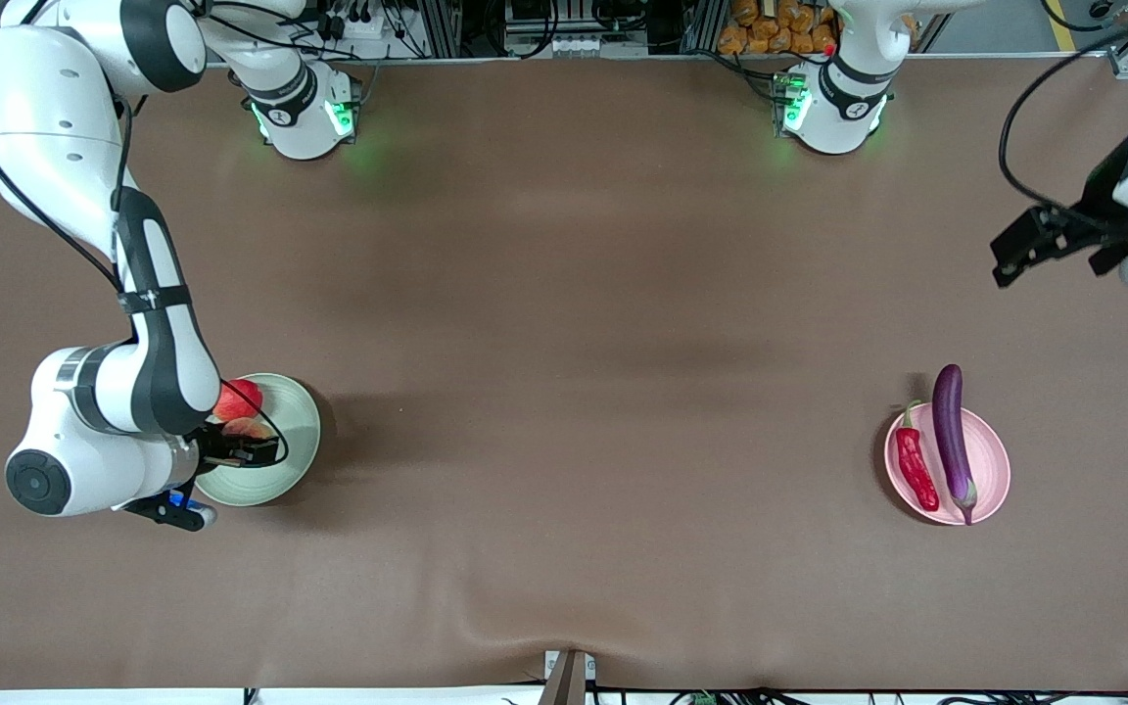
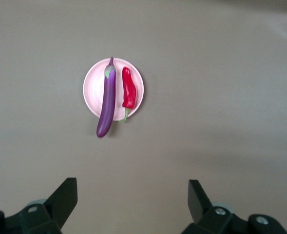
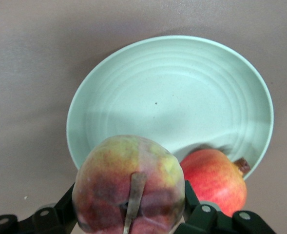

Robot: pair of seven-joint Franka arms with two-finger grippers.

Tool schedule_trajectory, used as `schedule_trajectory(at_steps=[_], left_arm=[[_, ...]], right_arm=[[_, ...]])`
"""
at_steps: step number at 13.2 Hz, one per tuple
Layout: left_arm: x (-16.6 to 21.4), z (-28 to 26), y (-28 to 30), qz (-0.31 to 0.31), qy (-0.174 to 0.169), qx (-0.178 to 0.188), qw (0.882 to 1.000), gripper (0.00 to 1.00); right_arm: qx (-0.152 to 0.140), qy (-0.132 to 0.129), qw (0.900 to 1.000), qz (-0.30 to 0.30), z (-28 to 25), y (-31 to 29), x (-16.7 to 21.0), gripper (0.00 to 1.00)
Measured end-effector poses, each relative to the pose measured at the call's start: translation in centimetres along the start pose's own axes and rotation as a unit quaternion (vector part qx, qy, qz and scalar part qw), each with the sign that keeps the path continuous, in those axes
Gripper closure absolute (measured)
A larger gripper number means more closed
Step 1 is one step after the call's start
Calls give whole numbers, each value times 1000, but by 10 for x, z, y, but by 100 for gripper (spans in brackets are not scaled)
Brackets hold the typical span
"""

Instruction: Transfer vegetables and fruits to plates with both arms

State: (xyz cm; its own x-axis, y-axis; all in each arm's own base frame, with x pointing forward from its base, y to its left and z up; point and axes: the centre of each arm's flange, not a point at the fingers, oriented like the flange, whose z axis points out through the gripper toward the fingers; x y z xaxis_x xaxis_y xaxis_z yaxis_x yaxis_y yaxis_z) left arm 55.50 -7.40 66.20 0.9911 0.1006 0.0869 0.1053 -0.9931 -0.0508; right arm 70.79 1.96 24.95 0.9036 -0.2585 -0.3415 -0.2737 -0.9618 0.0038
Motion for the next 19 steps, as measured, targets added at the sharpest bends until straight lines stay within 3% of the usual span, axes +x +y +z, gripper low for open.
schedule_trajectory(at_steps=[2,4,8,12,15,19], left_arm=[[-8,-4,-4,-3,-9,-2,1000,0],[-13,-2,-8,-6,-15,-3,1000,0],[-21,-4,-15,-7,-17,-3,1000,0],[-19,1,-26,-16,-22,-2,1000,0],[-20,1,-26,-16,-22,-2,1000,0],[-25,-2,-25,-15,-31,-11,999,0]], right_arm=[[-1,-3,1000,-2,10,0,2,16],[0,-4,1000,-2,12,-1,2,1],[6,2,1000,-18,-10,-14,-5,0],[8,1,999,-52,-95,-25,-32,0],[11,17,997,-71,-175,-24,-73,0],[6,55,990,-129,-292,-34,-189,0]])
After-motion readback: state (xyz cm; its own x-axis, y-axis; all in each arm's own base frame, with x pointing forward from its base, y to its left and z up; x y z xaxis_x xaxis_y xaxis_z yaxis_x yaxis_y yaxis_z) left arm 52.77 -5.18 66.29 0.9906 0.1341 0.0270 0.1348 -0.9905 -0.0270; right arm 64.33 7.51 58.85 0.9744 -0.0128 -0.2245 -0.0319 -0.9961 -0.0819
